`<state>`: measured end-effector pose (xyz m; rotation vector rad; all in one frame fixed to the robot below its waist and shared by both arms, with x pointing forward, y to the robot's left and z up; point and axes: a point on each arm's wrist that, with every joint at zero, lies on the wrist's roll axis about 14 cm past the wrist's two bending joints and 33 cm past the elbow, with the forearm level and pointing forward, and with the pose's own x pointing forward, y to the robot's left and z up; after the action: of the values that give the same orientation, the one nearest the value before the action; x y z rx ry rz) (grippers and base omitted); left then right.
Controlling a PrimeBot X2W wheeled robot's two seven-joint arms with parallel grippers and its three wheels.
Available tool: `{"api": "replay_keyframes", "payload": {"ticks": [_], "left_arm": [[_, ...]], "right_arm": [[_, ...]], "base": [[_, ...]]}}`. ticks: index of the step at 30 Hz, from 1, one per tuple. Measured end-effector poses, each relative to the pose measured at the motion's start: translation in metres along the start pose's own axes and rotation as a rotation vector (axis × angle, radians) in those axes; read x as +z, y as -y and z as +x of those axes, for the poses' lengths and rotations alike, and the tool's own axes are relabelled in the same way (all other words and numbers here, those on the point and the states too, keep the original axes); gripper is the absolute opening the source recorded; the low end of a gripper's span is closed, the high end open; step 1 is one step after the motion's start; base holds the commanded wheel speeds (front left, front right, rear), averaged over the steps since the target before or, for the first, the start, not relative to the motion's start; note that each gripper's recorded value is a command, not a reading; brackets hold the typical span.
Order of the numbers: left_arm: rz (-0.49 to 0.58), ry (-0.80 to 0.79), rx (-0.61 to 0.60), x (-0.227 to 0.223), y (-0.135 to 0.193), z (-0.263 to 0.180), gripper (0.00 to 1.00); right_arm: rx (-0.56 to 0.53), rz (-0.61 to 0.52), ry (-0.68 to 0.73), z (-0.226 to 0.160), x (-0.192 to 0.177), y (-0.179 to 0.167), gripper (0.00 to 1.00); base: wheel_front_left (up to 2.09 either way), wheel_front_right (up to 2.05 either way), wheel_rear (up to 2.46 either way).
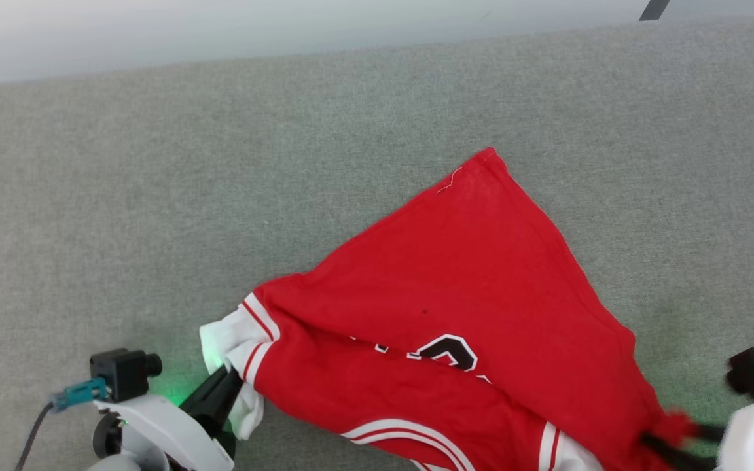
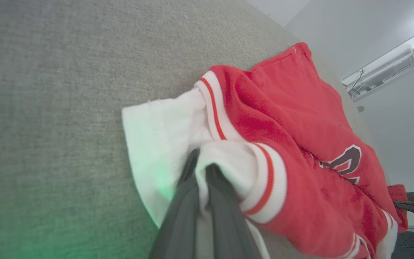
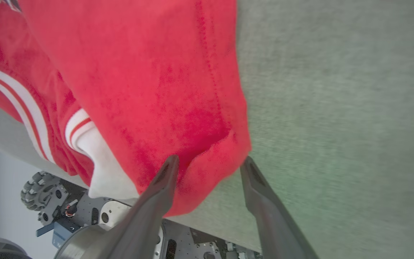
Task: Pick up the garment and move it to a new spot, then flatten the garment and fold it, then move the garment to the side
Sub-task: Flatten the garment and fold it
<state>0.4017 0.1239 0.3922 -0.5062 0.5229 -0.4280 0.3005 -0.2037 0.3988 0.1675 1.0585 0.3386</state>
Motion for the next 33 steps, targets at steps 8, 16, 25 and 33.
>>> {"api": "replay_keyframes", "payload": {"ticks": [8,16,25,33], "left_arm": [[-0.002,-0.002,-0.005,-0.008,0.008,-0.006,0.00],[-0.015,0.032,0.012,-0.007,0.009,-0.011,0.00],[-0.021,0.056,0.038,-0.005,0.002,-0.008,0.00],[-0.041,0.061,0.071,-0.011,-0.009,-0.003,0.00]], "right_arm": [[-0.048,-0.111,0.219,-0.036,0.094,0.020,1.00],[-0.042,-0.343,0.436,0.000,0.201,-0.021,1.00],[-0.020,-0.518,0.304,0.086,0.228,-0.045,1.00],[0.003,-0.571,0.114,0.143,0.206,-0.041,0.13]], "base": [[0.00,0.00,0.00],[0.00,0.00,0.00],[0.00,0.00,0.00],[0.00,0.00,0.00]]}}
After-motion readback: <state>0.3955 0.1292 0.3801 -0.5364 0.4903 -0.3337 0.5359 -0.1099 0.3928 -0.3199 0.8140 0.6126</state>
